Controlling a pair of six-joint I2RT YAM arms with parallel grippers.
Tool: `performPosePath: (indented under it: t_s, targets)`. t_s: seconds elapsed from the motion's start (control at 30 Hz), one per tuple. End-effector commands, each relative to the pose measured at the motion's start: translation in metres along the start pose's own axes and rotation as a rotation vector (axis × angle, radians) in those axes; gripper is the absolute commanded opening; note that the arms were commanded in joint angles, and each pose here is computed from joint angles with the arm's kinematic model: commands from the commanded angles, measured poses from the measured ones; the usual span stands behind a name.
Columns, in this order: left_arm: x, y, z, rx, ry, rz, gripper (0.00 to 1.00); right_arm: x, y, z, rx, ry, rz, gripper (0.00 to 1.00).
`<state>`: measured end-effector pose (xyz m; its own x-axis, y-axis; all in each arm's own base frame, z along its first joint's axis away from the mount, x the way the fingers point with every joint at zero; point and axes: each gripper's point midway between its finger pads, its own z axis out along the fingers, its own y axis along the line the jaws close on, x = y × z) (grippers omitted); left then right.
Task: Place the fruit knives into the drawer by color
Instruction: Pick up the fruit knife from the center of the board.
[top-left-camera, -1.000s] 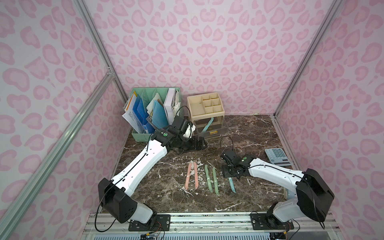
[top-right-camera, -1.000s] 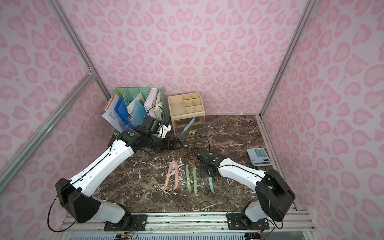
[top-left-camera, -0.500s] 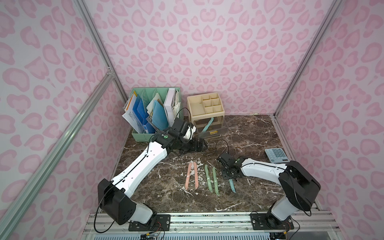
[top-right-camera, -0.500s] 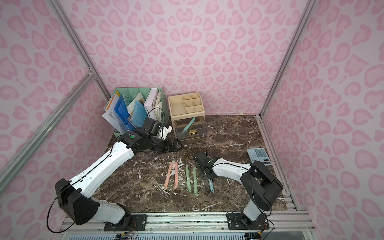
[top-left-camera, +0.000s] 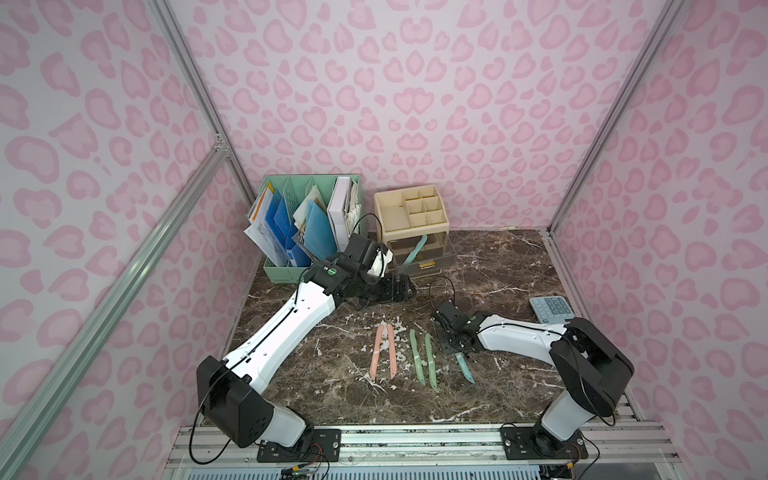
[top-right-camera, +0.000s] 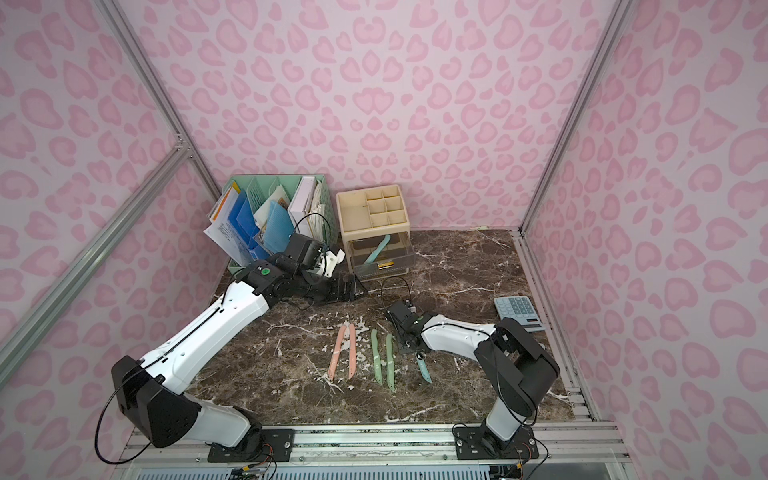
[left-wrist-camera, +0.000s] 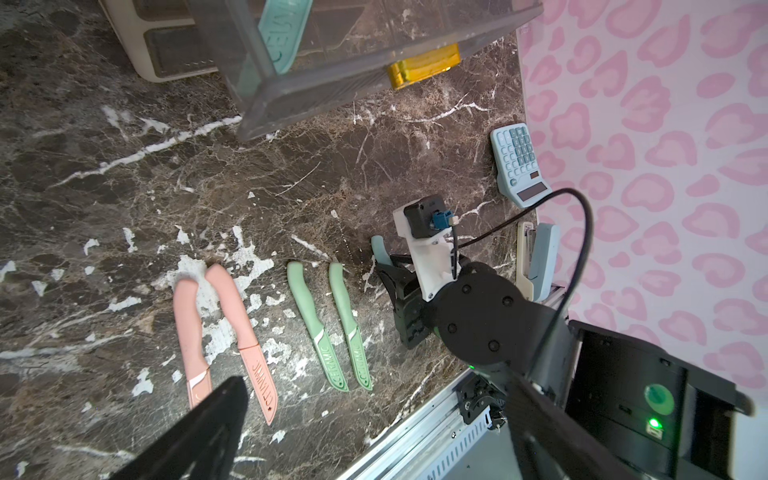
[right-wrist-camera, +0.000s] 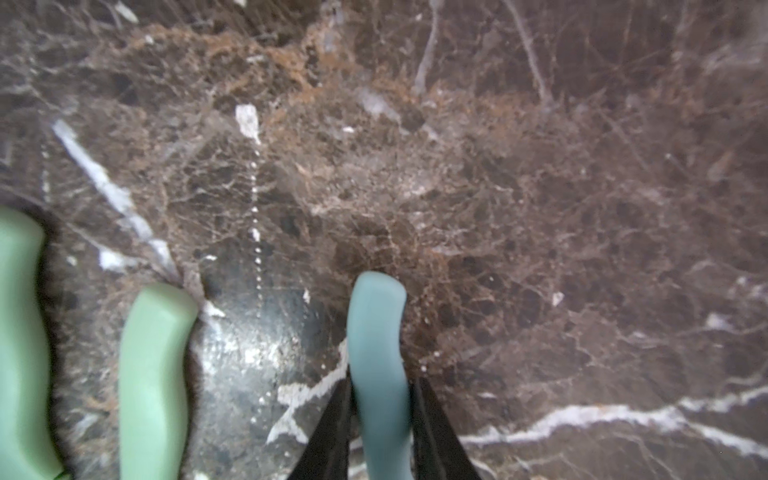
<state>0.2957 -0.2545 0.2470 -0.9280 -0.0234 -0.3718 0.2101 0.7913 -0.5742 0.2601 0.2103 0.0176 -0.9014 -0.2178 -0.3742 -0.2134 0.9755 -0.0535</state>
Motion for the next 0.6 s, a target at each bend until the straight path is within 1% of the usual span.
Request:
performPosePath:
  t_s: [0.0,0.13,0.2,0.33,0.57]
  targets:
    - [-0.001,-0.001,0.000,0.001,0.000,0.008,0.98,0.015,-0.015,0.001,0.060,0.054,-0.015,0.22]
    - [-0.009,-0.008,-0.006,0.010,-0.019,0.020,0.98,0.012,-0.017,-0.004,0.062,0.046,-0.006,0.19]
    - [-0.010,-0.009,-0.006,0.009,-0.018,0.023,0.98,0.010,-0.019,-0.006,0.061,0.041,0.004,0.16]
    - [-0.012,-0.010,-0.007,0.010,-0.023,0.027,0.98,0.006,-0.020,-0.012,0.058,0.030,0.016,0.14]
    - [-0.017,-0.013,-0.011,0.003,-0.032,0.039,0.98,-0.003,-0.021,-0.026,0.034,0.011,0.046,0.15]
